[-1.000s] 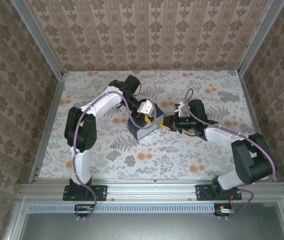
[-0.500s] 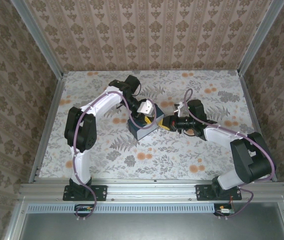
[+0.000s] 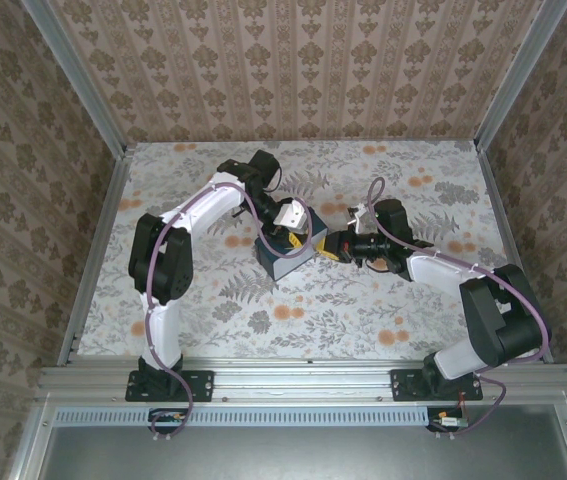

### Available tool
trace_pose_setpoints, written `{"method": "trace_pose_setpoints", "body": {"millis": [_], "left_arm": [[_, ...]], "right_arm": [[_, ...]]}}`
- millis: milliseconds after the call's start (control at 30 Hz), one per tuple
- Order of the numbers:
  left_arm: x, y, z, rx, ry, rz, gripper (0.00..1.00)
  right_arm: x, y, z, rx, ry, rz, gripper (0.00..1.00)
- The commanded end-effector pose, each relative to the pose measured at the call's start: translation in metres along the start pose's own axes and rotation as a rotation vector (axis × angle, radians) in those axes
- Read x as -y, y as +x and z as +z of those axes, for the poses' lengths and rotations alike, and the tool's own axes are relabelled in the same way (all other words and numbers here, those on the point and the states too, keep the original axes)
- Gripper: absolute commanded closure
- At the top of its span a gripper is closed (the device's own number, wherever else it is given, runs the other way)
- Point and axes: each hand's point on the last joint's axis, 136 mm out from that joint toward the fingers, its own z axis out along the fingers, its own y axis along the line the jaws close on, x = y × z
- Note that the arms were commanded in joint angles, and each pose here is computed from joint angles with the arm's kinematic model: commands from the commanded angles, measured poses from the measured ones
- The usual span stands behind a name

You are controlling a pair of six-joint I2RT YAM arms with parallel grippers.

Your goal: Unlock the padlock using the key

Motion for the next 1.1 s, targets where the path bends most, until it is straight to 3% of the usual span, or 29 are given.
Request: {"method": "trace_pose_setpoints", "body": {"millis": [0, 1067], "left_arm": [[0.0069, 0.0115, 0.0013, -0.027, 0.020, -0.039, 0.63], [0.0083, 0.0088, 0.0025, -0.020, 0.026, -0.032, 0.64]], "right_arm": [[-0.0140, -0.0006, -0.0056, 0.014, -0.026, -0.052, 1.00], [-0.0160, -0.0094, 0.0028, 0.016, -0.044, -0.060, 1.00]]}}
